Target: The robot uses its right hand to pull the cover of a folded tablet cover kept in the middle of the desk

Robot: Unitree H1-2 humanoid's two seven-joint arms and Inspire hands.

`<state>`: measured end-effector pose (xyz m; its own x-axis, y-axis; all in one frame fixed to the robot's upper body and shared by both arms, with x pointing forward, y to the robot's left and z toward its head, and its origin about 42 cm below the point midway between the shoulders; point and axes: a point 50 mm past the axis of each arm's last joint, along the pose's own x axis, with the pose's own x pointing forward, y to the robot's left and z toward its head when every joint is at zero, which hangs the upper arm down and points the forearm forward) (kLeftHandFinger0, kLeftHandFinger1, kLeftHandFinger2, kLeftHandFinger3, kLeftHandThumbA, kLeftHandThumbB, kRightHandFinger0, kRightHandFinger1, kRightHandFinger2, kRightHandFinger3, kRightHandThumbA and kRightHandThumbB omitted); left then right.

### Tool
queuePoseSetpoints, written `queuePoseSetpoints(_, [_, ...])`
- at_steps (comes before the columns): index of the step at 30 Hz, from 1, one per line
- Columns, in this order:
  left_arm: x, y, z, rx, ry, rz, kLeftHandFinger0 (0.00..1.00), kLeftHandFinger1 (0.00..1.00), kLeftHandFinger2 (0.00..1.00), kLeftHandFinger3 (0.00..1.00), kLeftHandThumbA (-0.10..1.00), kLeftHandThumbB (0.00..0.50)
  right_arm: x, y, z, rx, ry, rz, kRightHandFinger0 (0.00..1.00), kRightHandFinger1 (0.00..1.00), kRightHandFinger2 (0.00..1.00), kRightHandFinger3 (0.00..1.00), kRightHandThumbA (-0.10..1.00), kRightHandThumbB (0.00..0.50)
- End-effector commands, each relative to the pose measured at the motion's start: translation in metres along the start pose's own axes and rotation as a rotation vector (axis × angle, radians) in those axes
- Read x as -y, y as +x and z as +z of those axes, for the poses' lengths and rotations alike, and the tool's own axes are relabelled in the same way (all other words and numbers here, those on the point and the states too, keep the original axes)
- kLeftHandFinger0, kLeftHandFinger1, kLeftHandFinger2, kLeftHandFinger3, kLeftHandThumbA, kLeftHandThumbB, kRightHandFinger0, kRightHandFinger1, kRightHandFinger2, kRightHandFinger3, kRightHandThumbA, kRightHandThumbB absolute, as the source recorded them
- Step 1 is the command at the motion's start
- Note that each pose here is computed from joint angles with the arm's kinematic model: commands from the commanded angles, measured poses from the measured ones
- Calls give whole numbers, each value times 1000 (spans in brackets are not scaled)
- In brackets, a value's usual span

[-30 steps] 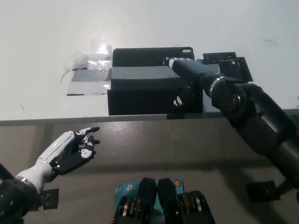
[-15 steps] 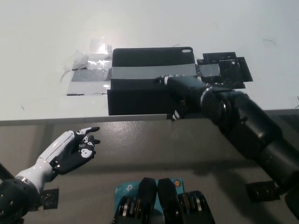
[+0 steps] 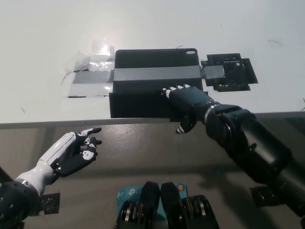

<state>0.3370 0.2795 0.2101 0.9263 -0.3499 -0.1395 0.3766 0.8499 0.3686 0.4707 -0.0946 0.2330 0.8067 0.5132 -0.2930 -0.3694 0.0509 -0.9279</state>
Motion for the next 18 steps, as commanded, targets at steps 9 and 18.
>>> queuePoseSetpoints(9, [-19, 3, 25, 53, 69, 21, 721, 830, 965, 1000, 1000, 75, -3, -17, 5, -22, 126, 31, 988, 1000, 980, 924, 1000, 349])
queuePoseSetpoints(18, [-25, 7, 28, 57, 66, 25, 728, 826, 960, 1000, 1000, 95, -22, -27, 2, -40, 314, -31, 1000, 1000, 1000, 1000, 1000, 328])
